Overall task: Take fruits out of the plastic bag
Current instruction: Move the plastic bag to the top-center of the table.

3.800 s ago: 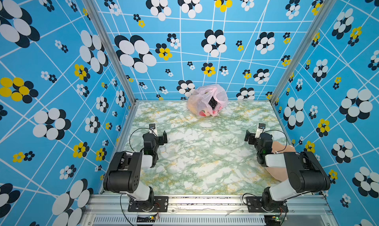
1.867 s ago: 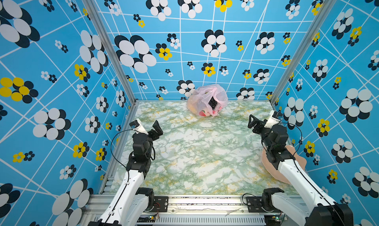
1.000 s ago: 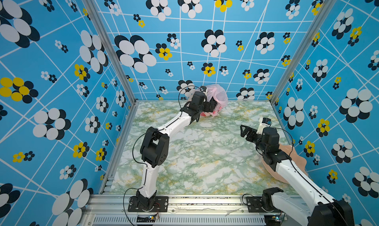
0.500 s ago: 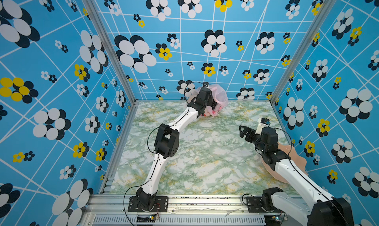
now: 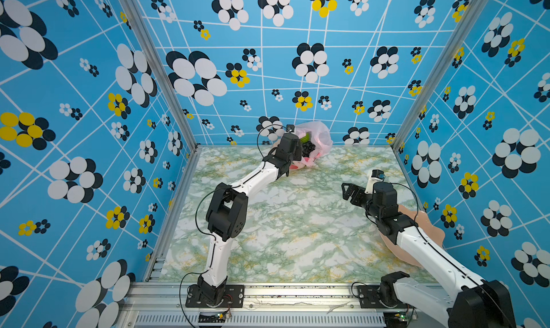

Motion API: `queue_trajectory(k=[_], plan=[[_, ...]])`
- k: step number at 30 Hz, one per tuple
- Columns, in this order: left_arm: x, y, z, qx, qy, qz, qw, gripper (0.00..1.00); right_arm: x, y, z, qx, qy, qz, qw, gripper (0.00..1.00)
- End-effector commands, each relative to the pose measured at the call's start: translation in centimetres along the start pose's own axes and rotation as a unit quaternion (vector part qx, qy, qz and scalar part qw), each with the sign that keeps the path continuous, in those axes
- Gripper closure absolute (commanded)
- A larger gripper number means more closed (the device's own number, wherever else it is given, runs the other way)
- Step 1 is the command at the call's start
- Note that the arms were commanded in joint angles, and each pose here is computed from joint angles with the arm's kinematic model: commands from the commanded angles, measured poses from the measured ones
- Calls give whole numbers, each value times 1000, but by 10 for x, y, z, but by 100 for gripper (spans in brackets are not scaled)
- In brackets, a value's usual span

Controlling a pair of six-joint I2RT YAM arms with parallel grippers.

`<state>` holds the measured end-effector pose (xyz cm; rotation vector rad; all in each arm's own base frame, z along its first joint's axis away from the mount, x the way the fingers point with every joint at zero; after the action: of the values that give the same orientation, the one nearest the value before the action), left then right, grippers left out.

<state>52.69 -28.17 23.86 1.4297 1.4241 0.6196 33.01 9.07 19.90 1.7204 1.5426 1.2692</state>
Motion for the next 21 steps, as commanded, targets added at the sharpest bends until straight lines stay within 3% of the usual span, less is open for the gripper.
queue_trajectory(k=[1,5,10,21], plan=[[-7,27,-30,-44,-43,-40,997,100,8,6,-2,0,-8,-17,1000,2],[0,11,-47,-30,-50,-56,997,100,17,7,-4,0,-5,-18,1000,2],[4,8,-86,-34,-70,-77,994,100,33,10,-10,1,-1,-35,999,3],[18,-34,-165,-7,-97,-113,989,100,63,11,-12,3,17,-48,999,3]])
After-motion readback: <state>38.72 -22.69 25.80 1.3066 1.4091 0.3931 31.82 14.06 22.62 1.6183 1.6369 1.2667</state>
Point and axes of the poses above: each gripper's point midway between its finger pads, its own z axis out along the fingers, its own x axis along the line the jaws close on, y = z × x, the point moved 2 cm from there along -z, back along the fingers, and after that the axes turned 8 degrees about -z, right-handed, at the moved point
